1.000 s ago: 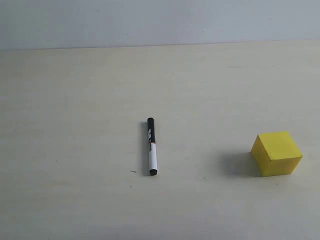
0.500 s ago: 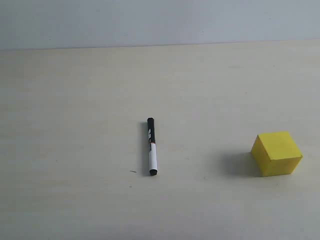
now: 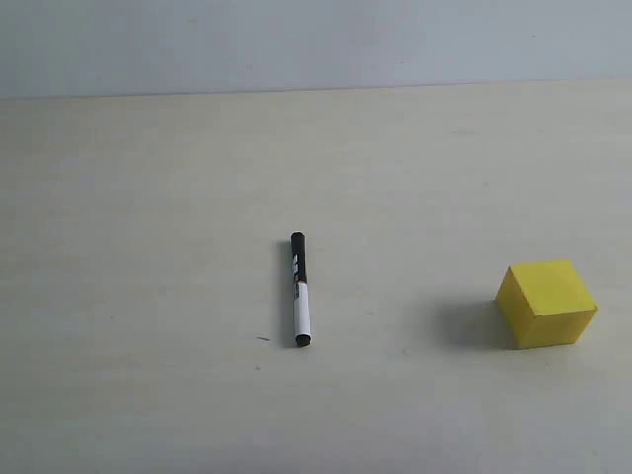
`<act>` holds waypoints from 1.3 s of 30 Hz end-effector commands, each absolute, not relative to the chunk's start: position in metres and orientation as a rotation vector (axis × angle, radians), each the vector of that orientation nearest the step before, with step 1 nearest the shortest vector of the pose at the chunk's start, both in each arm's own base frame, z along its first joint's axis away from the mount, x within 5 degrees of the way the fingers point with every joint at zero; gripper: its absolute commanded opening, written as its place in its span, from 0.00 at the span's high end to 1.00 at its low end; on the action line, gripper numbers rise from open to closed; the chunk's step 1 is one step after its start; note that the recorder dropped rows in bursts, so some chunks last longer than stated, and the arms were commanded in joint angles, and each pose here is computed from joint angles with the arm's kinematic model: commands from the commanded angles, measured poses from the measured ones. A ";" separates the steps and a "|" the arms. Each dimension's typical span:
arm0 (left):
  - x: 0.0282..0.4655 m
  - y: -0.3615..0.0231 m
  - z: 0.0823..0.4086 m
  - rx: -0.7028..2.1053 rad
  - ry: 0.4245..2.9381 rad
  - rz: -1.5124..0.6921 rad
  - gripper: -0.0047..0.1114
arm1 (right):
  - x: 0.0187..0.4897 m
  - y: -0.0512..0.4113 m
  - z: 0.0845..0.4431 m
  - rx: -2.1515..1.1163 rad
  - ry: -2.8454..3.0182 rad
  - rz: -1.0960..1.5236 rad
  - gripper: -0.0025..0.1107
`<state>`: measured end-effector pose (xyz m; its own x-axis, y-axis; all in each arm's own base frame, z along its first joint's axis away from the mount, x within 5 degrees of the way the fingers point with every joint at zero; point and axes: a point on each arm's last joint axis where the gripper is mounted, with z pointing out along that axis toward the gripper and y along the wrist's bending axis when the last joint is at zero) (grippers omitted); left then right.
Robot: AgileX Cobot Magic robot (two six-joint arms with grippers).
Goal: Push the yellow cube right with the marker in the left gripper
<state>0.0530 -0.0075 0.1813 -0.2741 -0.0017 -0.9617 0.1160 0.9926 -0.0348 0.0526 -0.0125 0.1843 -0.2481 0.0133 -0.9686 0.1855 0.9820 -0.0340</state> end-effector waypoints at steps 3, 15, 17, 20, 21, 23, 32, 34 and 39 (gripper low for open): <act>0.053 -0.008 0.181 0.081 1.838 -0.128 0.96 | 0.052 -0.013 0.184 0.144 1.809 -0.176 0.98; 0.053 -0.008 0.181 0.082 1.838 -0.127 0.96 | 0.053 -0.012 0.184 0.125 1.810 -0.161 0.98; 0.053 -0.008 0.181 0.082 1.838 -0.127 0.96 | 0.053 -0.012 0.184 0.125 1.810 -0.161 0.98; 0.053 -0.008 0.181 0.082 1.838 -0.127 0.96 | 0.053 -0.012 0.184 0.125 1.810 -0.161 0.98; 0.053 -0.008 0.181 0.082 1.838 -0.127 0.96 | 0.053 -0.012 0.184 0.125 1.810 -0.161 0.98; 0.053 -0.008 0.181 0.082 1.838 -0.127 0.96 | 0.053 -0.012 0.184 0.125 1.810 -0.161 0.98; 0.053 -0.008 0.181 0.082 1.838 -0.127 0.96 | 0.053 -0.012 0.184 0.125 1.810 -0.161 0.98; 0.053 -0.008 0.181 0.084 1.838 -0.126 0.96 | 0.053 -0.012 0.184 0.125 1.810 -0.161 0.98; 0.053 -0.008 0.181 0.084 1.838 -0.126 0.96 | 0.053 -0.012 0.184 0.125 1.810 -0.161 0.98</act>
